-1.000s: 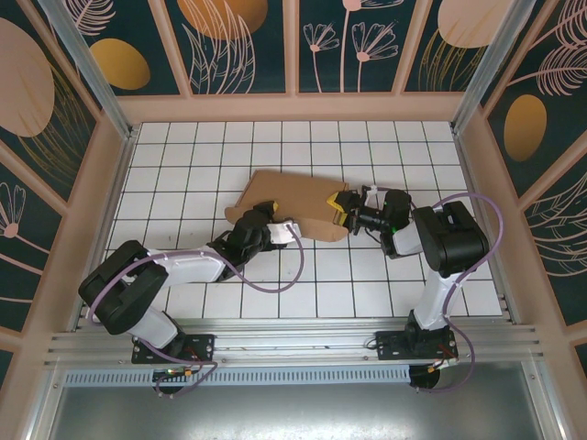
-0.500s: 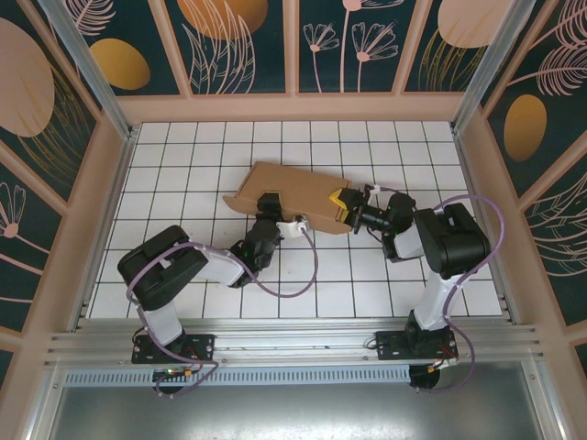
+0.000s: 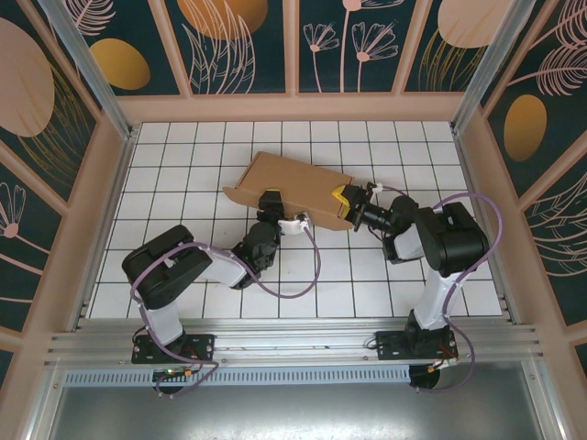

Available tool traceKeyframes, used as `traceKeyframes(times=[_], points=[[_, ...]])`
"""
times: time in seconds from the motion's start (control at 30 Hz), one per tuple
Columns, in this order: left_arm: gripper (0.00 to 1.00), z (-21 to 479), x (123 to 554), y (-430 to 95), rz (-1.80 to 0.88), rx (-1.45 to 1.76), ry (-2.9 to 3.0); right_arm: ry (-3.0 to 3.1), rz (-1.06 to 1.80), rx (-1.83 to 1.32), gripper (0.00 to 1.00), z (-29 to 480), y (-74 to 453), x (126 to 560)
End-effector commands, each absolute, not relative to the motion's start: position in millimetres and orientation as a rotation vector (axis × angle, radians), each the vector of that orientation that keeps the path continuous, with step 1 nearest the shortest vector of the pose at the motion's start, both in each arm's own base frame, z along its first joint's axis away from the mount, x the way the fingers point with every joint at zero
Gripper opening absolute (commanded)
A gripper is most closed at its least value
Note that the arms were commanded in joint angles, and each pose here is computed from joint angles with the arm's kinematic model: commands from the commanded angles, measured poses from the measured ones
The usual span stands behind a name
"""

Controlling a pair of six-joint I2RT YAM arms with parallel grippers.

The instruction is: Fold the paper box

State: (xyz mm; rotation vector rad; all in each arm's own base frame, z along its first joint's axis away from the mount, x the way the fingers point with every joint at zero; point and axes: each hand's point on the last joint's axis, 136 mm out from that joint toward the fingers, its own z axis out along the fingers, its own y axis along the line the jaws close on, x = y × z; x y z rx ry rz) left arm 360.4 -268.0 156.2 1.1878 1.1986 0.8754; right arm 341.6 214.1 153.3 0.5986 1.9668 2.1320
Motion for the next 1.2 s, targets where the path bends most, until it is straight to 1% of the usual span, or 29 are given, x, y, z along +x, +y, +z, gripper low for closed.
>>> traceKeyframes(times=[0.0,0.03,0.07,0.13,0.2,0.27,0.33,0.4,0.47,0.5,0.57,0.67,0.77,0.83,1.03,1.17], points=[[0.49,164.1,365.0,-248.9,0.896,1.128,1.313,1.975,2.133,0.391,0.69,173.9,217.8,322.6],[0.49,166.8,363.4,-247.8,0.885,1.134,1.33,1.982,2.094,0.397,0.76,171.6,214.0,325.1],[0.49,168.9,362.3,-246.0,0.871,1.132,1.353,2.009,2.038,0.42,0.81,165.3,209.1,328.3],[0.49,168.6,360.5,-242.2,0.838,1.139,1.419,2.075,1.858,0.477,0.84,150.1,194.6,338.4],[0.49,160.4,355.1,-242.1,0.781,1.205,1.506,2.205,1.521,0.501,0.89,132.4,175.6,350.4],[0.48,150.2,346.8,-241.8,0.722,1.295,1.622,2.269,1.06,0.464,0.95,136.3,145.5,364.7],[0.47,149.6,337.3,-240.0,0.663,1.342,1.697,2.214,0.796,0.461,0.99,155.0,118.2,371.8],[0.47,147.9,326.0,-238.0,0.605,1.399,1.768,2.139,0.644,0.536,0.99,170.3,89.8,373.4],[0.47,147.0,316.3,-231.7,0.579,1.427,1.837,2.067,0.602,0.589,0.99,183.0,69.9,373.6],[0.47,154.8,313.9,-233.9,0.55,1.427,1.853,2.041,0.601,0.592,0.99,187.7,65.6,374.4],[0.46,154.5,303.6,-230.0,0.513,1.465,1.928,2.026,0.627,0.551,0.99,194.6,66.3,374.9],[0.48,149.8,280.0,-234.8,0.413,1.557,2.037,2.013,0.669,0.46,0.95,206.6,75.9,371.7],[0.47,148.6,261.4,-240.5,0.351,1.624,2.107,2.004,0.783,0.401,0.88,221.4,92.2,367.2],[0.47,145.4,253.1,-240.1,0.327,1.657,2.147,2.03,0.817,0.375,0.86,224.8,99.6,366.1],[0.42,129.5,236.3,-246.1,0.218,1.747,2.21,2.113,0.791,0.226,0.83,235.6,121.7,363.3],[0.42,120.5,236.8,-252.0,0.212,1.789,2.21,2.146,0.85,0.16,0.83,234.3,139.8,355.7]])
